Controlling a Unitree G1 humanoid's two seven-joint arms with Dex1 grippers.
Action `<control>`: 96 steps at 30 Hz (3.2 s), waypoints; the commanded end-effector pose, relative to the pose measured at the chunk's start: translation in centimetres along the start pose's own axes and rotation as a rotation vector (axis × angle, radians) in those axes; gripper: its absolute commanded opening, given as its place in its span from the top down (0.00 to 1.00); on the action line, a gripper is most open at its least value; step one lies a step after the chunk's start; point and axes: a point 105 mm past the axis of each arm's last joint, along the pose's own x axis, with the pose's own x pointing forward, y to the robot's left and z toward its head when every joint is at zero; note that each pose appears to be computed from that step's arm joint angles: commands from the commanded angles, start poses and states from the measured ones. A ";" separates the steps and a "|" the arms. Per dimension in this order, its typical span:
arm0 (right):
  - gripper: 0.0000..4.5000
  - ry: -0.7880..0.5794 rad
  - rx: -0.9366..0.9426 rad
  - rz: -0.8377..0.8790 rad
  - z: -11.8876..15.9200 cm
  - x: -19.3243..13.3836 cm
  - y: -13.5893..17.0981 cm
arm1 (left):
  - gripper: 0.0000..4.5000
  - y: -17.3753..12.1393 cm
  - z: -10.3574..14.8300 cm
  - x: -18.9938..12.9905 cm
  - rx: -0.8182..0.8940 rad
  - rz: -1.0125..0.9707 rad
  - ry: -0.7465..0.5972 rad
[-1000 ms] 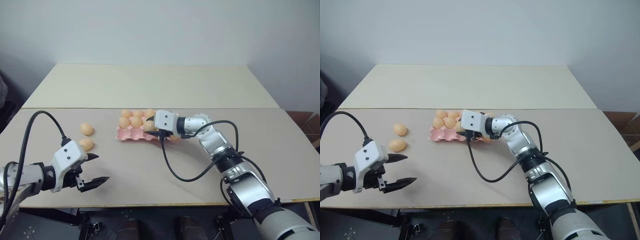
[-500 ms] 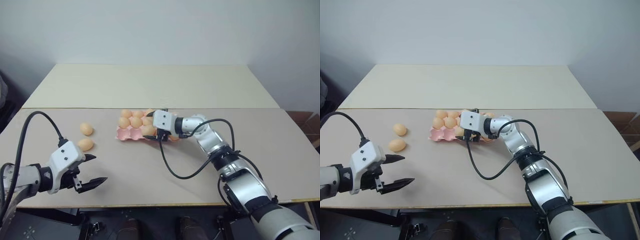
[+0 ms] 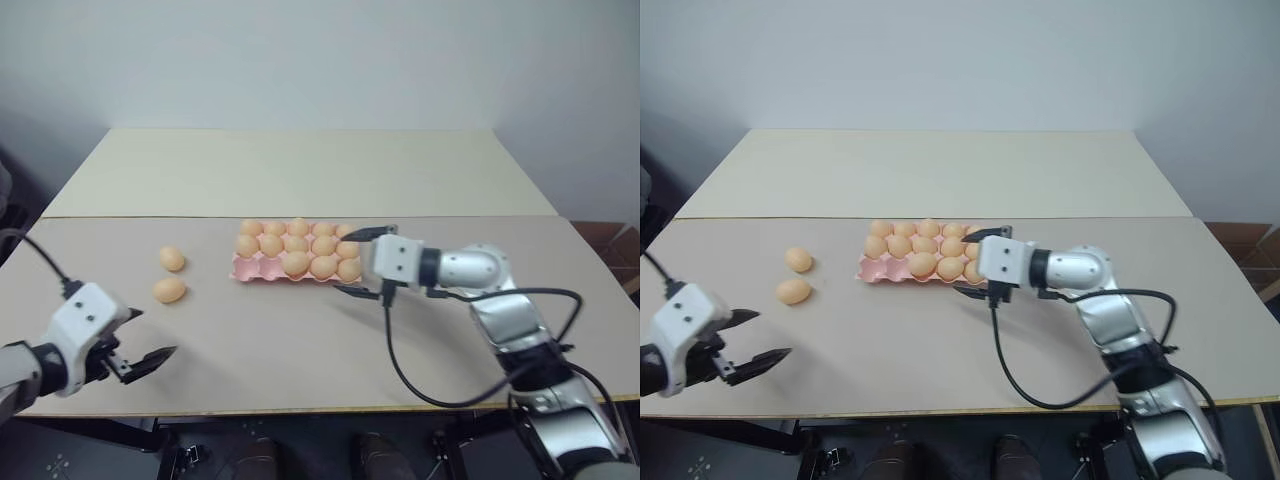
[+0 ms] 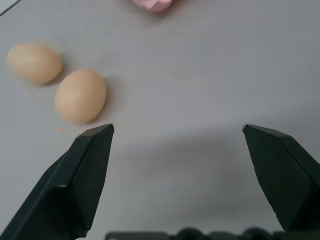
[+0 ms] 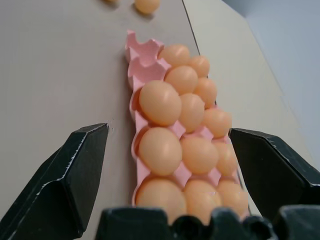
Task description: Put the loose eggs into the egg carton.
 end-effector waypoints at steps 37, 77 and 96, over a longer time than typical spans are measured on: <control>0.01 0.020 0.145 -0.110 2.8 -3.1 1.7 | 0.00 5.6 0.7 9.3 -0.226 0.173 -0.254; 0.00 0.023 0.145 -0.255 2.8 -2.3 1.1 | 0.54 -1.5 13.0 15.0 -0.231 -0.246 -0.610; 0.00 0.072 0.161 -0.324 2.5 -3.4 1.5 | 0.27 -2.6 13.9 17.0 -0.213 -0.393 -0.631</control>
